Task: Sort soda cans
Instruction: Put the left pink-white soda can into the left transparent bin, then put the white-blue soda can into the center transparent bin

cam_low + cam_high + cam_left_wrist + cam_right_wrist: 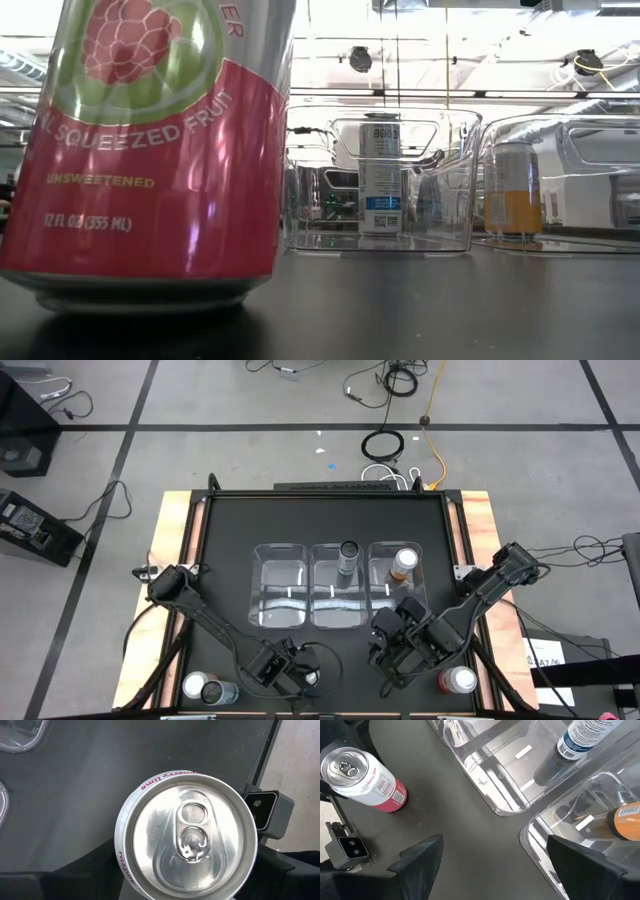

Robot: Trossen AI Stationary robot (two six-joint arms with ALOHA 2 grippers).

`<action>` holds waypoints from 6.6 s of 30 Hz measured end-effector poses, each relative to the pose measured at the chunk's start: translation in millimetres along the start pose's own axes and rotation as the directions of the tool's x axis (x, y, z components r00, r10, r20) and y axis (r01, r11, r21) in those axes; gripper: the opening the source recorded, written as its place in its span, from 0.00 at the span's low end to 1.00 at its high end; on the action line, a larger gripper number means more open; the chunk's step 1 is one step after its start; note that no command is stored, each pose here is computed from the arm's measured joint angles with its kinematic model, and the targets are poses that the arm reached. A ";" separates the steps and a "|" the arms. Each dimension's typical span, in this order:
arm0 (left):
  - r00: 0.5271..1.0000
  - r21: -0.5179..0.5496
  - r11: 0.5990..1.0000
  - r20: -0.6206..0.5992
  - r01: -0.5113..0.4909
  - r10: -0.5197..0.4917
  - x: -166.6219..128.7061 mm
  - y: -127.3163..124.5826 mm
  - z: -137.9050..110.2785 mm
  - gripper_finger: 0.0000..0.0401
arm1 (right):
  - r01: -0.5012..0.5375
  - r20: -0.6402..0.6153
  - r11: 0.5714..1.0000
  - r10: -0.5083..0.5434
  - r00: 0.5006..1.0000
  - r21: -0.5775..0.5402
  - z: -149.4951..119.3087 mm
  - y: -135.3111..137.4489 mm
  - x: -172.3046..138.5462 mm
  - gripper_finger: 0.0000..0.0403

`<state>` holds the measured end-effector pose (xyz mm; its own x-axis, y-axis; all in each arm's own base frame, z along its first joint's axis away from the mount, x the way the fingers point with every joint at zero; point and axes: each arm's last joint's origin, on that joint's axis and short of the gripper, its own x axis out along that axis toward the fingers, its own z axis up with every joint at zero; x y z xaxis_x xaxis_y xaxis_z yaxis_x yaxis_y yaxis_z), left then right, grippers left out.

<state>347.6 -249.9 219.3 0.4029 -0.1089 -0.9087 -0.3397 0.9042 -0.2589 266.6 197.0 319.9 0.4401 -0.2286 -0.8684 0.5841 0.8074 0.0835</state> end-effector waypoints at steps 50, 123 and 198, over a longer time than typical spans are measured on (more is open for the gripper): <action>0.930 0.364 0.856 0.134 -0.367 0.341 -220.4 141.2 79.2 0.77 | 0.014 0.088 0.979 -0.032 0.996 0.201 9.4 -2.5 3.4 0.86; 0.983 0.200 0.966 0.116 -0.166 0.145 -49.3 289.1 76.7 0.83 | 0.001 0.136 0.916 -0.060 0.989 0.402 52.8 -15.4 24.0 0.86; 0.996 -0.410 0.911 -0.049 0.050 -0.076 -177.4 61.4 -135.5 0.98 | 0.010 0.140 0.996 -0.023 0.990 0.090 44.7 -8.5 19.4 0.86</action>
<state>140.1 -231.0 320.4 0.3856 -0.1977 -0.9012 -0.6380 0.6485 -0.4152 300.6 161.5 324.2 0.5178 -0.3208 -0.7931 0.6474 0.7529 0.1182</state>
